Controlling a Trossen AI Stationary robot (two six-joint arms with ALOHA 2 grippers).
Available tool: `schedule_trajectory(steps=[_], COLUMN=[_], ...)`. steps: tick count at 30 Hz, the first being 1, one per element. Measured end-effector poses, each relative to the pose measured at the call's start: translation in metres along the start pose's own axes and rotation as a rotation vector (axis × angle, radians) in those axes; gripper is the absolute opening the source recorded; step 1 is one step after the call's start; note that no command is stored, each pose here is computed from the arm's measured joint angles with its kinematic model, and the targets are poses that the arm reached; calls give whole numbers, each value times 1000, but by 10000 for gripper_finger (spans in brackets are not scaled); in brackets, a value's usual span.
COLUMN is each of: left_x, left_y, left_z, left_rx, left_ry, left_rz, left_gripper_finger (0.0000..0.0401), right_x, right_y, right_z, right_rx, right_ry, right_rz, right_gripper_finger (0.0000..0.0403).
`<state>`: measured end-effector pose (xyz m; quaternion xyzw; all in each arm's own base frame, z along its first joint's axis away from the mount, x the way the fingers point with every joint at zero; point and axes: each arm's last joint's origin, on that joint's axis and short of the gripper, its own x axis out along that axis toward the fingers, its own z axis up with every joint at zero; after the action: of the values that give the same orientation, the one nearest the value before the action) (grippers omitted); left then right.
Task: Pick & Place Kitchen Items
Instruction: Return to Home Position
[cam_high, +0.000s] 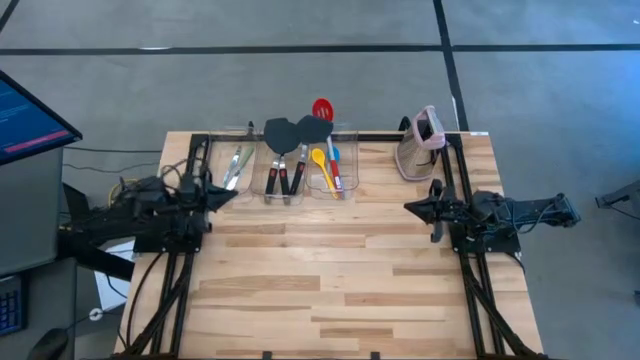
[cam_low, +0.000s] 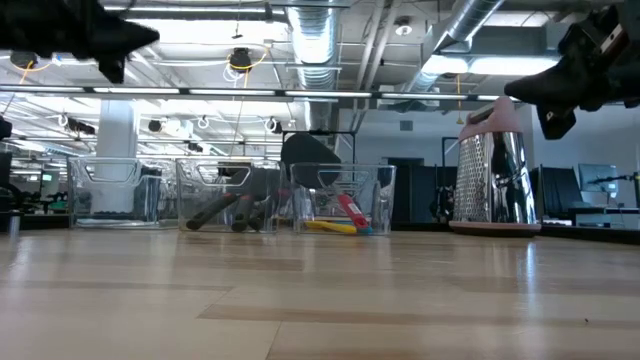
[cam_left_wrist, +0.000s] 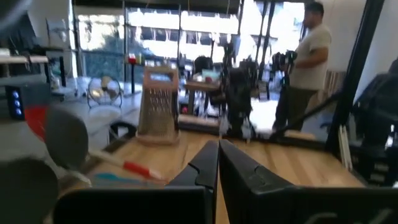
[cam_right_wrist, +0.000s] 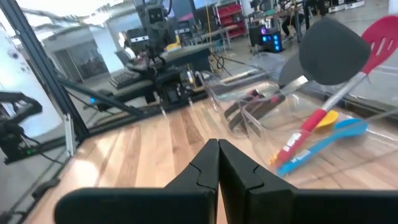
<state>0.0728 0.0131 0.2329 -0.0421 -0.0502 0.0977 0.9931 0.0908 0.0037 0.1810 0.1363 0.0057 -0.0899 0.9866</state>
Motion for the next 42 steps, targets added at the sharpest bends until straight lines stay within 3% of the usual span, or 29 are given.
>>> schedule_trajectory(steps=[9, 18, 42], left_x=[11, 15, 25], left_y=[2, 3, 4], left_z=[-39, -47, -57], left_rx=[4, 7, 11], left_ry=[76, 122, 242], left_rz=[-24, -7, 7], left_gripper_finger=[2, 2, 2], right_x=[0, 0, 0], right_y=[-4, -6, -6], right_z=[-8, -9, -9], right_rx=[10, 263, 251], right_ry=[82, 77, 79], right_rz=[-46, -90, -88], right_gripper_finger=[0, 0, 0])
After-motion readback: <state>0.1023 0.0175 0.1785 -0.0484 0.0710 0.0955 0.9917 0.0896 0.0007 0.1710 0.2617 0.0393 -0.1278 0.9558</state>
